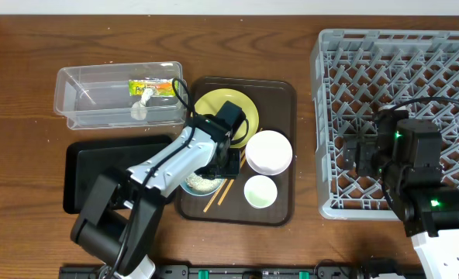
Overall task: Sort waste into correct bins and load items into the dishwasher rack
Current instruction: 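Grasp the rim of the blue rice bowl with the left gripper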
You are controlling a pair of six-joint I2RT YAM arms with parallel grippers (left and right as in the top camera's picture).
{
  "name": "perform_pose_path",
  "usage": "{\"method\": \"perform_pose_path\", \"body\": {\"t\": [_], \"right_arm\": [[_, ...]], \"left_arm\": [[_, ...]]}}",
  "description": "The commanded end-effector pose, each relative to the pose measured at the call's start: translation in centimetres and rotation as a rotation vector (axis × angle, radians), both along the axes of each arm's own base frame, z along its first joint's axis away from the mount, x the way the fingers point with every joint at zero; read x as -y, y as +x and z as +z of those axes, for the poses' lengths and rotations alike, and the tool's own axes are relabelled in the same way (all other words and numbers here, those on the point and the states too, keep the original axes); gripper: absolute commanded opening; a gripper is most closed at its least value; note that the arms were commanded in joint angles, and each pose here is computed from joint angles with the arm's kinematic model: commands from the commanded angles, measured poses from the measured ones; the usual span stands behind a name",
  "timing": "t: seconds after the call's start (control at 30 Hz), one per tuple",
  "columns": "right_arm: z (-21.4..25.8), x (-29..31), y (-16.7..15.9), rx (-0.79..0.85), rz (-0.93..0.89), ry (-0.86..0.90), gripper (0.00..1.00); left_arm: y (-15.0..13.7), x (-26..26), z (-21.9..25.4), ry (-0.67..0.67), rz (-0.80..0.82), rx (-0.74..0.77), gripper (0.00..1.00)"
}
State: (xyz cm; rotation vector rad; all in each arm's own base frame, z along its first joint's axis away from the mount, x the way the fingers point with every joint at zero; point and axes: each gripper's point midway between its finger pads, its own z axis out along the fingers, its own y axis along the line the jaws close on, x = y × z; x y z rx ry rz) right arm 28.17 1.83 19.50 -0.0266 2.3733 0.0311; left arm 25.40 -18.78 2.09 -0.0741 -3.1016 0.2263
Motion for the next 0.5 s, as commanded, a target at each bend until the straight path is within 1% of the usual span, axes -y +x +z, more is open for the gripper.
{"method": "perform_pose_path", "body": {"t": [0.0, 0.17, 0.2, 0.23, 0.37, 0.47], "right_arm": [[0.84, 0.17, 0.18, 0.018, -0.006, 0.004, 0.99], [0.72, 0.18, 0.06, 0.011, -0.006, 0.004, 0.99], [0.72, 0.18, 0.06, 0.01, -0.006, 0.004, 0.99], [0.72, 0.18, 0.06, 0.011, -0.006, 0.004, 0.99], [0.72, 0.18, 0.06, 0.011, -0.006, 0.004, 0.99], [0.72, 0.19, 0.06, 0.011, -0.006, 0.004, 0.99]], "left_arm": [[0.01, -0.56, -0.31, 0.033, 0.005, 0.008, 0.3], [0.01, -0.56, -0.31, 0.033, 0.005, 0.008, 0.18], [0.01, -0.56, -0.31, 0.033, 0.006, 0.008, 0.19], [-0.01, -0.56, -0.31, 0.033, 0.007, 0.007, 0.15], [-0.01, -0.56, -0.3, 0.033, 0.01, 0.006, 0.12], [-0.04, -0.51, -0.26, 0.03, 0.02, 0.003, 0.08]]}}
